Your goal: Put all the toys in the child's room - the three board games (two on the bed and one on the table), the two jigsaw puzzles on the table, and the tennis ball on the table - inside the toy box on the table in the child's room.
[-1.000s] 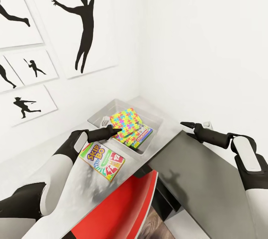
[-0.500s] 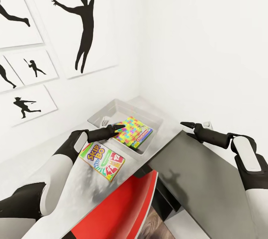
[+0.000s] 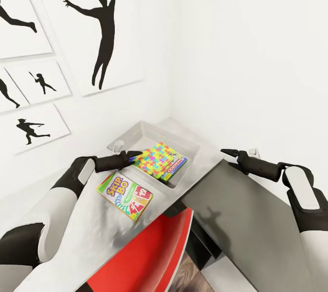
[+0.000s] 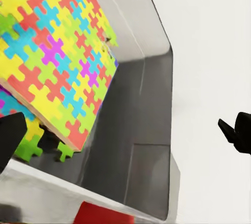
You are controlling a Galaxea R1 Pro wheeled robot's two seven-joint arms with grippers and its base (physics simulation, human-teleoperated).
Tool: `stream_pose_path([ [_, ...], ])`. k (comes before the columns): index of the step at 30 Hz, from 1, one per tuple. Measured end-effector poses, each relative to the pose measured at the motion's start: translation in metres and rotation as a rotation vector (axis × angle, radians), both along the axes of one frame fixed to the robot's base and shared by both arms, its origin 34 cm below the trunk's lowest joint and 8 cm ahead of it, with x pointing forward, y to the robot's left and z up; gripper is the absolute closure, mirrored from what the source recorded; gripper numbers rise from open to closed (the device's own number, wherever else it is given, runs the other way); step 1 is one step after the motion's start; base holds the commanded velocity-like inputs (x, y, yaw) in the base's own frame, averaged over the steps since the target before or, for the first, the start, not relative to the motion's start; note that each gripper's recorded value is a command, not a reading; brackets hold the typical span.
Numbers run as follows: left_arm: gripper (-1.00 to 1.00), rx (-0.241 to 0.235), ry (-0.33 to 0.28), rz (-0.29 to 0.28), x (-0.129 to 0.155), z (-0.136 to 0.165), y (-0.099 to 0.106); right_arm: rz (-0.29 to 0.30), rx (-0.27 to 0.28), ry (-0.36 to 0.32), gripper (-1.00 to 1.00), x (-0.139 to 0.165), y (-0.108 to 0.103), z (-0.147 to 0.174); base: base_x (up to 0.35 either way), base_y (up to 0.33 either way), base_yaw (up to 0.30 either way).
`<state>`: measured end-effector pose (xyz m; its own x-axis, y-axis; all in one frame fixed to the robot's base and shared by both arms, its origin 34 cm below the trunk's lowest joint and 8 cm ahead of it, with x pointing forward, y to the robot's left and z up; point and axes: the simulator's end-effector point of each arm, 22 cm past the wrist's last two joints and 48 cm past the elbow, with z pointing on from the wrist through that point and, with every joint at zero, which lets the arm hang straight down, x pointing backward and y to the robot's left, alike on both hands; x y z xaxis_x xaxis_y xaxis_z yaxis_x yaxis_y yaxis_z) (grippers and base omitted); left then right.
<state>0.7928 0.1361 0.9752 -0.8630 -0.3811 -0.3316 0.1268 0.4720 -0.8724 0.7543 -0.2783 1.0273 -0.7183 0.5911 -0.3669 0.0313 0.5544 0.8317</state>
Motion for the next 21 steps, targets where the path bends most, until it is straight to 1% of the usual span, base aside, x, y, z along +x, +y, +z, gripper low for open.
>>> stream_pose_path([
  [2, -1.0, 0.016, -0.014, -0.004, 0.004, 0.013, 0.012, 0.002, 0.001, 0.001, -1.0, 0.0, 0.001, 0.0, 0.0, 0.0, 0.0],
  [3, -1.0, 0.014, -0.021, -0.009, 0.005, 0.02, 0.015, 0.002, 0.001, 0.001, -1.0, 0.0, 0.001, 0.0, 0.0, 0.0, 0.0],
  [4, -1.0, 0.002, -0.028, -0.018, 0.005, 0.029, 0.016, 0.002, 0.001, 0.001, -1.0, 0.0, 0.001, 0.0, 0.0, 0.0, 0.0],
  [5, -1.0, -0.018, -0.038, -0.031, 0.004, 0.038, 0.015, 0.002, 0.001, 0.001, -1.0, 0.0, 0.001, 0.0, 0.0, 0.0, 0.0],
  [6, -1.0, -0.055, -0.058, -0.051, 0.003, 0.054, 0.014, 0.001, 0.001, 0.001, -1.0, 0.0, 0.001, 0.0, 0.0, 0.0, 0.0],
  [8, -1.0, -0.098, -0.084, -0.075, 0.0, 0.071, 0.017, 0.001, 0.0, 0.001, -1.0, 0.0, 0.001, -0.001, 0.0, 0.0, 0.0],
  [10, -1.0, -0.127, -0.093, -0.089, -0.003, 0.081, 0.021, 0.001, 0.0, 0.002, -1.0, 0.0, 0.001, -0.001, 0.0, 0.0, 0.0],
  [11, -1.0, -0.132, -0.093, -0.09, -0.003, 0.084, 0.025, 0.001, 0.0, 0.002, -1.0, -0.001, 0.001, -0.001, 0.0, 0.0, 0.0],
  [14, -1.0, -0.122, -0.091, -0.079, -0.004, 0.085, 0.044, 0.001, 0.001, 0.003, -1.0, -0.001, 0.0, -0.002, 0.0, 0.0, 0.0],
  [17, -1.0, -0.094, -0.09, -0.055, -0.004, 0.084, 0.071, 0.009, 0.02, 0.0, -1.0, -0.007, 0.002, -0.004, 0.0, 0.0, 0.0],
  [18, -1.0, -0.094, -0.092, -0.051, -0.005, 0.085, 0.079, 0.014, 0.029, -0.002, -1.0, -0.009, 0.002, -0.004, 0.0, 0.0, 0.0],
  [19, -1.0, -0.11, -0.104, -0.05, -0.008, 0.091, 0.091, 0.024, 0.044, -0.014, -1.0, -0.013, 0.005, -0.002, 0.0, 0.0, 0.0],
  [21, -1.0, -0.153, -0.13, -0.06, -0.016, 0.104, 0.108, 0.04, 0.056, -0.036, -1.0, -0.019, 0.008, 0.003, -0.02, 0.003, 0.0],
])
